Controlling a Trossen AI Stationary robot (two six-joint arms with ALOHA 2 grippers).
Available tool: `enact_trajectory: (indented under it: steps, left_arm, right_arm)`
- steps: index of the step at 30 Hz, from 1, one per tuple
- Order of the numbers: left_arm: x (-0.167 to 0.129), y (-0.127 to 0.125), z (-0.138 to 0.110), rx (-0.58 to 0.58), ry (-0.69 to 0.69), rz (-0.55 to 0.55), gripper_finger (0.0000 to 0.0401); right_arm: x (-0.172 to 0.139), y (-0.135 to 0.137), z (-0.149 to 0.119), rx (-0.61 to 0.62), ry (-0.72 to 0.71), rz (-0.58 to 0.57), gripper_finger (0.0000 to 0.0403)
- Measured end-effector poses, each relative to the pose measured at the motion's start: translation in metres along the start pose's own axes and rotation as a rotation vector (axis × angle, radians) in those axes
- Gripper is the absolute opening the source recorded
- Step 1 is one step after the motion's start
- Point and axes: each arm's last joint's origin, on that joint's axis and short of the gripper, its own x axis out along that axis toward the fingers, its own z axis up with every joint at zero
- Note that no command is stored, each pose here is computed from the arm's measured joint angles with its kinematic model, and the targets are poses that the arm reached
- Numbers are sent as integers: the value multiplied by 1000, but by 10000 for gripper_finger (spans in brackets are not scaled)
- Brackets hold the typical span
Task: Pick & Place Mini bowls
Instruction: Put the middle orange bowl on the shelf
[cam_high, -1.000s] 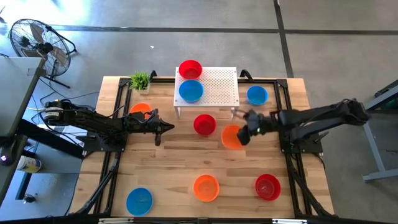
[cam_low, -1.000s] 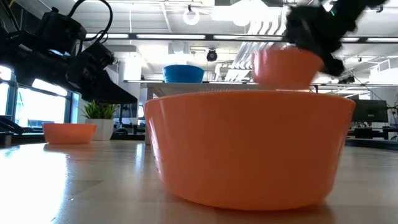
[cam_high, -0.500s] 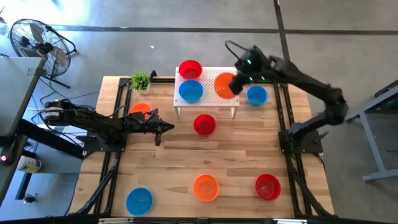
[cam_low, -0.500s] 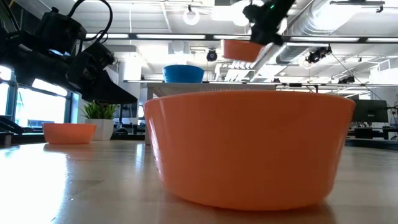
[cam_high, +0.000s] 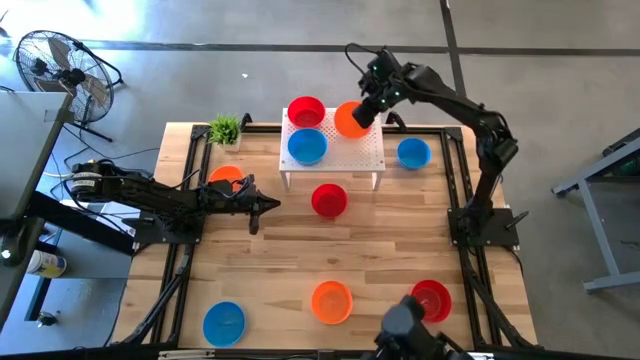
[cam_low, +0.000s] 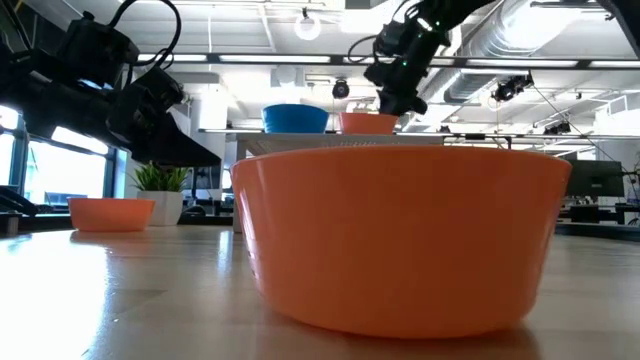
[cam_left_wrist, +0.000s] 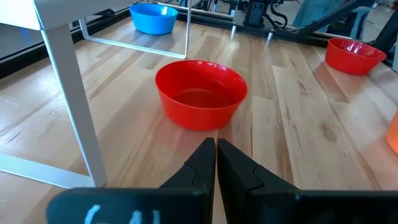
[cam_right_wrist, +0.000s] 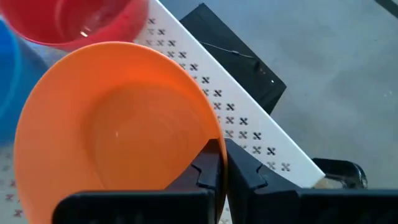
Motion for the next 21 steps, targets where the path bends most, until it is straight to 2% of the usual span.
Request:
enact_trajectory:
  steps: [21]
  left_arm:
    - [0, 0, 0, -7, 0, 1, 14]
  right_arm:
    - [6, -4, 0, -20, 12, 3, 5]
